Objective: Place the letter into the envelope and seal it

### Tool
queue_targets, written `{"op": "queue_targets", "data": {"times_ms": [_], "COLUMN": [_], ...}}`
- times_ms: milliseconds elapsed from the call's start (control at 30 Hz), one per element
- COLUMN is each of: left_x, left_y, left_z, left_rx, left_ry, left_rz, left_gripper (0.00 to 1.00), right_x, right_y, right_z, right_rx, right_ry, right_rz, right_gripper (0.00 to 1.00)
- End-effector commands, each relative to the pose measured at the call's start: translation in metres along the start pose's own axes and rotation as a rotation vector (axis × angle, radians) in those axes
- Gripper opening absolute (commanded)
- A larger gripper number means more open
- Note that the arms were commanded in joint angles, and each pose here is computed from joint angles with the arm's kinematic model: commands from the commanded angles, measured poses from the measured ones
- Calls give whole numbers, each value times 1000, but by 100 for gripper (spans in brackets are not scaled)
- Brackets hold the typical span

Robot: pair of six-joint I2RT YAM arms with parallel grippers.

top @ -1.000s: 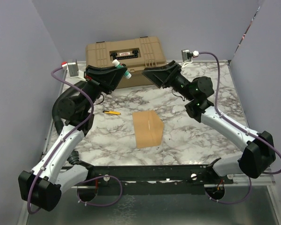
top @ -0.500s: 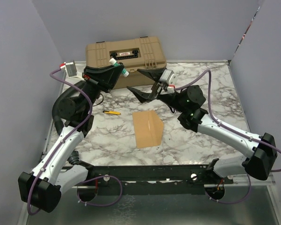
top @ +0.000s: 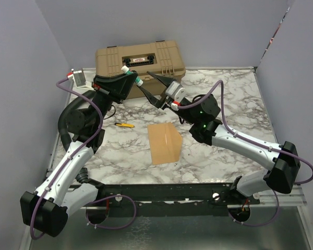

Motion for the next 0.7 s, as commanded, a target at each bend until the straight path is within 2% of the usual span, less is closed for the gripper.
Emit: {"op": "queue_targets", "data": {"times_ms": [0,300,600,667], "left_x": [-1,5,6,6], "left_y": [5,5,4,4], "left_z": [0,-2,-2,-1], "left_rx": [-20,-20,-24,-25], "left_ry": [12,19,21,18], "left_rz": [3,21,26,24], "left_gripper": [0,0,0,0], "right_x": [-11,-6,7,7], "right_y": [-7,-9,-12,-12], "right_z": [15,14,14,13], "right_rx": [-42,-44,-77,-65], "right_ry": [34,49,59,55], "right_rz": [-35,17,103,93], "right_gripper": [51,56,56,53]}}
Point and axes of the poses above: each gripper's point midway between its finger pads, its own y axis back along the fingers, its own x axis along the line the jaws close on, z = x × y, the point moved 10 cm from there along y, back along the fingers, and after that the axes turned 14 degrees about y, right-handed, at the moved point
